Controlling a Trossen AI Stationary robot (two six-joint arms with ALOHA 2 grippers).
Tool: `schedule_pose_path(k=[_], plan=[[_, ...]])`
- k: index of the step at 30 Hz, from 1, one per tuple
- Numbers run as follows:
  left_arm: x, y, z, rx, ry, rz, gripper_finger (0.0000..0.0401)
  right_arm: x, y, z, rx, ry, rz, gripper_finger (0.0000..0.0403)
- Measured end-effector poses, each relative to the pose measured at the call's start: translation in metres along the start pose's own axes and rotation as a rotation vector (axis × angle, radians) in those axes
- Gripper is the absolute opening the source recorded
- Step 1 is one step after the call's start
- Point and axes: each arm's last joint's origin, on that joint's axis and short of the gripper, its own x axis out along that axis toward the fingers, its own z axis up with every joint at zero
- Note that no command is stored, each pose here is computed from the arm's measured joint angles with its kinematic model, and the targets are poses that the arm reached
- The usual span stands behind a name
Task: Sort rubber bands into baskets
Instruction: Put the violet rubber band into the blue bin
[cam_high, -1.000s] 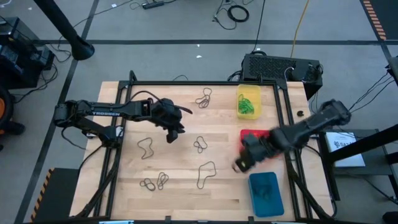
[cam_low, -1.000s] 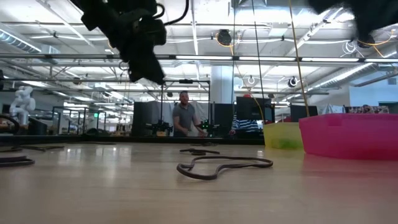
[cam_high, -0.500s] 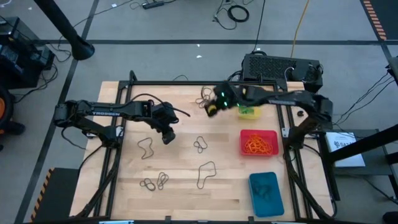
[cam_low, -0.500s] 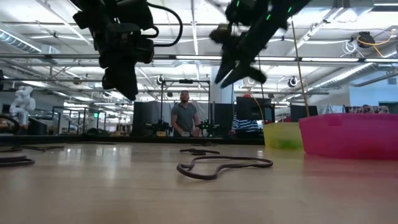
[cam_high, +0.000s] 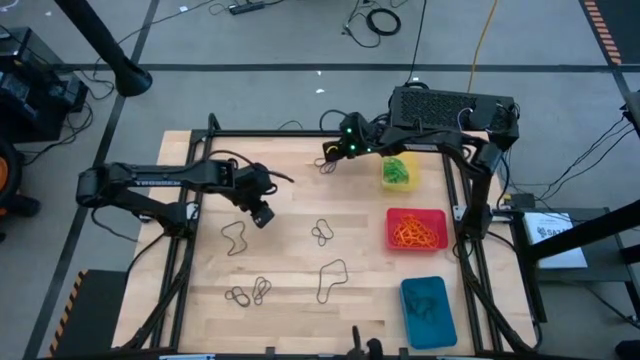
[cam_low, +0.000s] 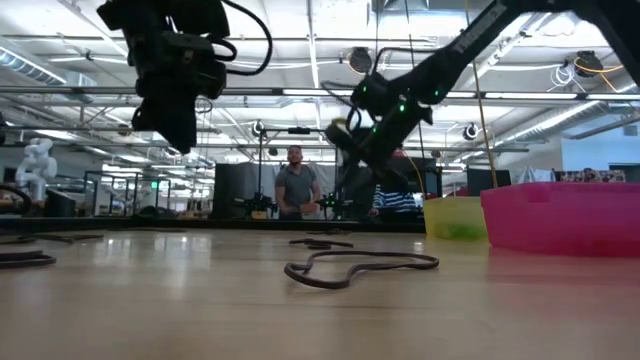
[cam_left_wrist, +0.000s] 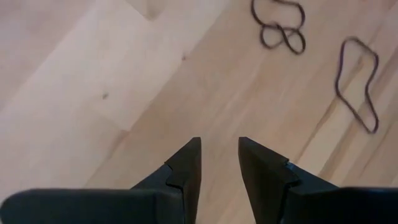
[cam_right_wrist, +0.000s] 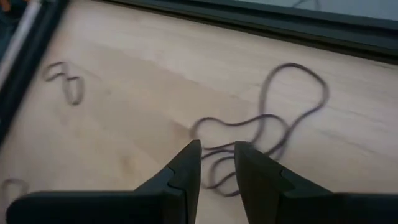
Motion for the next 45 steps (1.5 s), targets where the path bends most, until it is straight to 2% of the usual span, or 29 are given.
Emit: schedule_pose_path(k=[7,13,17,22,26,31,35,39,45], plan=[[-0.007,0.000,-0.001,-0.047,-0.042,-0.003,0.0113,0.024,-0.017,-0.005,0.015,0.014,-0.056,0.0091],[-0.007,0.000,0.000,-0.073,-0.049,0.008,0.0113,0.036,-0.020,-0.014,0.009,0.044,-0.066,0.0091],[-0.007,0.001,0.000,-0.073,-0.066,0.033,0.0113,0.037,-0.016,-0.016,-0.011,-0.002,-0.110,0.0091],[-0.007,0.001,0.001,-0.072,-0.101,0.071,0.0113,0.038,-0.011,-0.019,-0.018,-0.010,-0.108,0.0091],[-0.007,0.000,0.004,-0.069,-0.129,0.060,0.0113,0.048,-0.010,-0.035,-0.015,0.027,-0.147,0.0091],[-0.007,-0.001,0.006,-0.067,-0.146,0.047,0.0113,0.058,-0.001,-0.048,-0.037,-0.017,-0.198,0.0090],[-0.007,-0.002,0.005,-0.088,-0.135,0.033,0.0113,0.057,0.003,-0.051,-0.065,-0.017,-0.207,0.0068],[-0.007,-0.004,0.004,-0.083,-0.123,0.024,0.0113,0.058,0.004,-0.053,-0.108,0.014,-0.190,0.0013],[-0.006,-0.006,0.002,-0.072,-0.116,0.020,0.0113,0.045,0.011,-0.053,-0.130,0.063,-0.166,0.0001]])
